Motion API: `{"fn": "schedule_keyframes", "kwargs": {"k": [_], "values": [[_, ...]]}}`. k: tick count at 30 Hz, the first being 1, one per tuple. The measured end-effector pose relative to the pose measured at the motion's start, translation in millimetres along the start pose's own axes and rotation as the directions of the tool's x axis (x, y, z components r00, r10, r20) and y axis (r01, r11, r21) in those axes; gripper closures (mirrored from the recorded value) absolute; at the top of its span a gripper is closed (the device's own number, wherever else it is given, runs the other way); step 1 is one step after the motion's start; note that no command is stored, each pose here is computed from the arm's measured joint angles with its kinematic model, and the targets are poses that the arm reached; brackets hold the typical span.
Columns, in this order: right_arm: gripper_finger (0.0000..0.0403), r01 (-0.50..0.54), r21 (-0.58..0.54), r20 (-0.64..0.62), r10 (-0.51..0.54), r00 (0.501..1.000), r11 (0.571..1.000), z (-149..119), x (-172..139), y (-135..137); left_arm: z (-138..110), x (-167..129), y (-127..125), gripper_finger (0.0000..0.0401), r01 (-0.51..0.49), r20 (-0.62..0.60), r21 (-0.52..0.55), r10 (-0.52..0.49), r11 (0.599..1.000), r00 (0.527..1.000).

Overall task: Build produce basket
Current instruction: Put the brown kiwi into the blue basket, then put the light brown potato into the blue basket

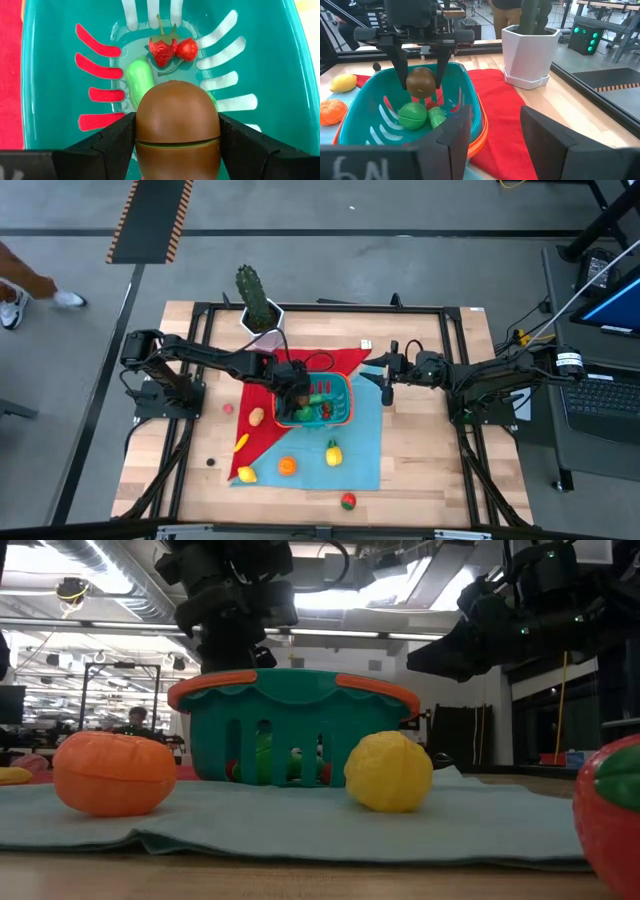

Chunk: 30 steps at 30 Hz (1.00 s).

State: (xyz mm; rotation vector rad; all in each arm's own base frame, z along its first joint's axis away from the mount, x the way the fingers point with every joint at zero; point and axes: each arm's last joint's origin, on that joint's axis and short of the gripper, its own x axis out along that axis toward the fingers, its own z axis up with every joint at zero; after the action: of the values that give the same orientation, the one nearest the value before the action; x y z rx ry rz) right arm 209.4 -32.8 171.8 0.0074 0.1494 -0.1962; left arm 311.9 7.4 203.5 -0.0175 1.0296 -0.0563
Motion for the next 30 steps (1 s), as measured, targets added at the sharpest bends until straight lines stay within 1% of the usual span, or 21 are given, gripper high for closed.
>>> {"fn": "schedule_keyframes", "kwargs": {"k": [3, 10, 14, 21, 23, 25, 27, 30], "values": [[0.0230, 0.000, 0.000, 0.000, 0.000, 1.000, 1.000, 0, 0, 0, 0, 0, 0, 0.0142, 0.001, -0.001, -0.003, -0.001, 1.000, 1.000], [0.0230, 0.000, 0.000, -0.001, 0.000, 1.000, 1.000, 0, 0, 0, -1, 3, 0, 0.0102, -0.001, -0.011, -0.003, 0.001, 1.000, 1.000], [0.0230, 0.000, 0.000, -0.001, 0.000, 1.000, 1.000, 0, 0, 0, 0, 2, 0, 0.0098, -0.005, -0.002, 0.074, 0.005, 0.997, 1.000], [0.0230, 0.000, 0.048, 0.003, 0.000, 1.000, 0.999, 0, 0, 0, 7, -28, -5, 0.0099, -0.020, 0.110, 0.093, 0.010, 0.995, 0.994], [0.0230, -0.001, 0.052, 0.012, 0.000, 1.000, 0.999, 1, 0, 0, 8, -38, -10, 0.0098, -0.048, 0.147, 0.106, 0.032, 0.993, 0.989], [0.0230, -0.001, 0.052, 0.021, 0.000, 1.000, 0.999, 2, 0, 0, 8, -45, -16, 0.0098, -0.099, 0.177, 0.116, 0.078, 0.988, 0.981], [0.0230, -0.005, 0.052, 0.026, 0.003, 1.000, 0.999, 3, 0, 1, 0, -49, -22, 0.0098, -0.143, 0.182, 0.123, 0.120, 0.982, 0.976], [0.0230, -0.019, 0.041, 0.038, 0.017, 0.999, 0.999, 6, 1, 4, -15, -53, -30, 0.0097, -0.174, 0.213, 0.086, 0.153, 0.981, 0.965]]}}
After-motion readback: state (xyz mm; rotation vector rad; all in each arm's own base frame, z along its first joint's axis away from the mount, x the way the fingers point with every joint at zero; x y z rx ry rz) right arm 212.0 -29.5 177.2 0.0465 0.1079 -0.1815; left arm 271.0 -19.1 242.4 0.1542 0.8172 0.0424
